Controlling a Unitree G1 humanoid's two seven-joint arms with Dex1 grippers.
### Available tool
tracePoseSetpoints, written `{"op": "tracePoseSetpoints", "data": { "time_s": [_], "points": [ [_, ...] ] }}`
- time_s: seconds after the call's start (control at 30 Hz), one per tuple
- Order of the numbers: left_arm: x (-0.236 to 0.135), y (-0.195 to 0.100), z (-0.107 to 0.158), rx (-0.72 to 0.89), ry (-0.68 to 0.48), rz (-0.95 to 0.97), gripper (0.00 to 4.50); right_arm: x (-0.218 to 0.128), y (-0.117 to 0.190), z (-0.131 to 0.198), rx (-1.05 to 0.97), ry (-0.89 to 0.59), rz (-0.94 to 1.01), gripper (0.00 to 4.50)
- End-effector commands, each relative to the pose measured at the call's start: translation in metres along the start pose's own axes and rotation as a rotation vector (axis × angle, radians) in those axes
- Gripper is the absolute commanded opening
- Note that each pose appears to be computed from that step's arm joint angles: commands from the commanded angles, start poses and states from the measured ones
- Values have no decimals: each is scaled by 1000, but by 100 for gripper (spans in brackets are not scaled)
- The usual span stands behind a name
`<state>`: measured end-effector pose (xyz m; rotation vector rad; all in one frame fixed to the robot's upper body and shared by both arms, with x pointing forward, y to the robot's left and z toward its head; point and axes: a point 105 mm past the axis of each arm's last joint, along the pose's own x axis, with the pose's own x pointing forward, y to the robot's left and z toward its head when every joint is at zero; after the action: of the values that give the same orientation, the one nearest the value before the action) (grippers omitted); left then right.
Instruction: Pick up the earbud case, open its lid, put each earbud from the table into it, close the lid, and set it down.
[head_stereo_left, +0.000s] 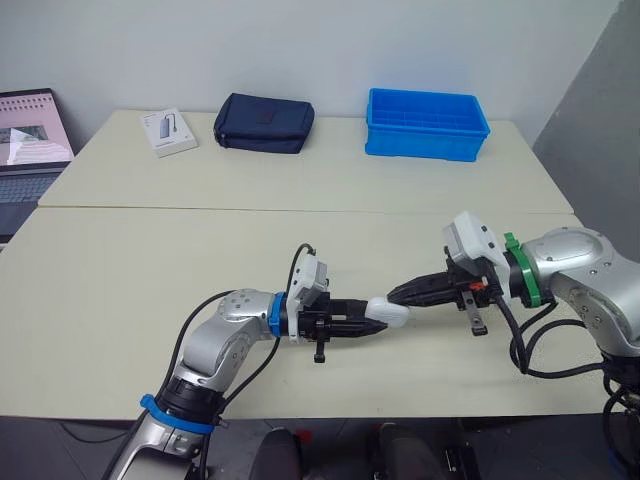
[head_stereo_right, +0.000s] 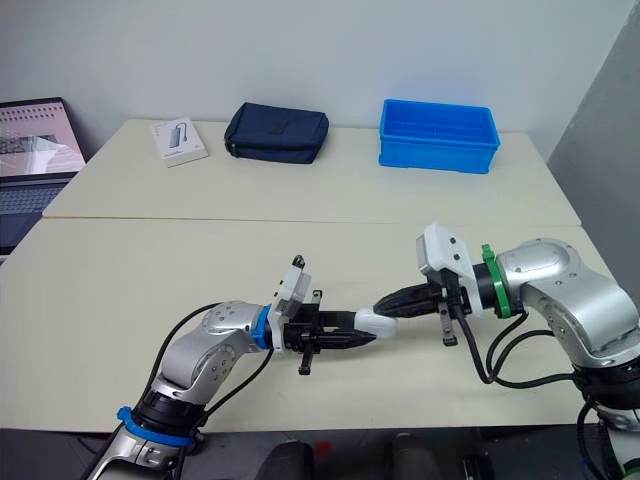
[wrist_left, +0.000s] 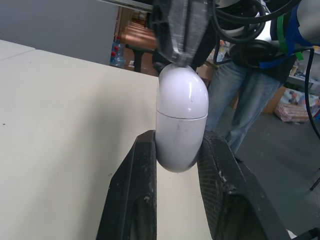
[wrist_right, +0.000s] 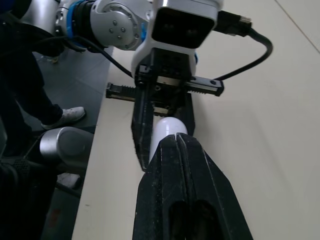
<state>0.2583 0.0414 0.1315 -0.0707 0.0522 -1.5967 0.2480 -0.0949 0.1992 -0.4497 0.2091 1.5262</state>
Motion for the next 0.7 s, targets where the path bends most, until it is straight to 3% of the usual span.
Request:
{"op": "tracePoseSetpoints", "data": {
  "time_s": [0.03,0.17,0.47,0.57,0.7],
  "points": [
    [1,-1,11,25,-31,-3,76,-2,5,-5,-14,34,0,0],
    [0,5,10,-24,-35,44,76,-3,1,-4,-15,28,-31,0],
    [-10,56,-11,-413,64,328,76,-10,-13,-9,-80,24,-247,0],
    [-20,67,-29,-548,181,394,76,-11,-15,-22,-51,88,-297,0],
    [-31,71,-40,-614,248,423,76,-15,-21,-31,-56,142,-341,0]
  ]
}}
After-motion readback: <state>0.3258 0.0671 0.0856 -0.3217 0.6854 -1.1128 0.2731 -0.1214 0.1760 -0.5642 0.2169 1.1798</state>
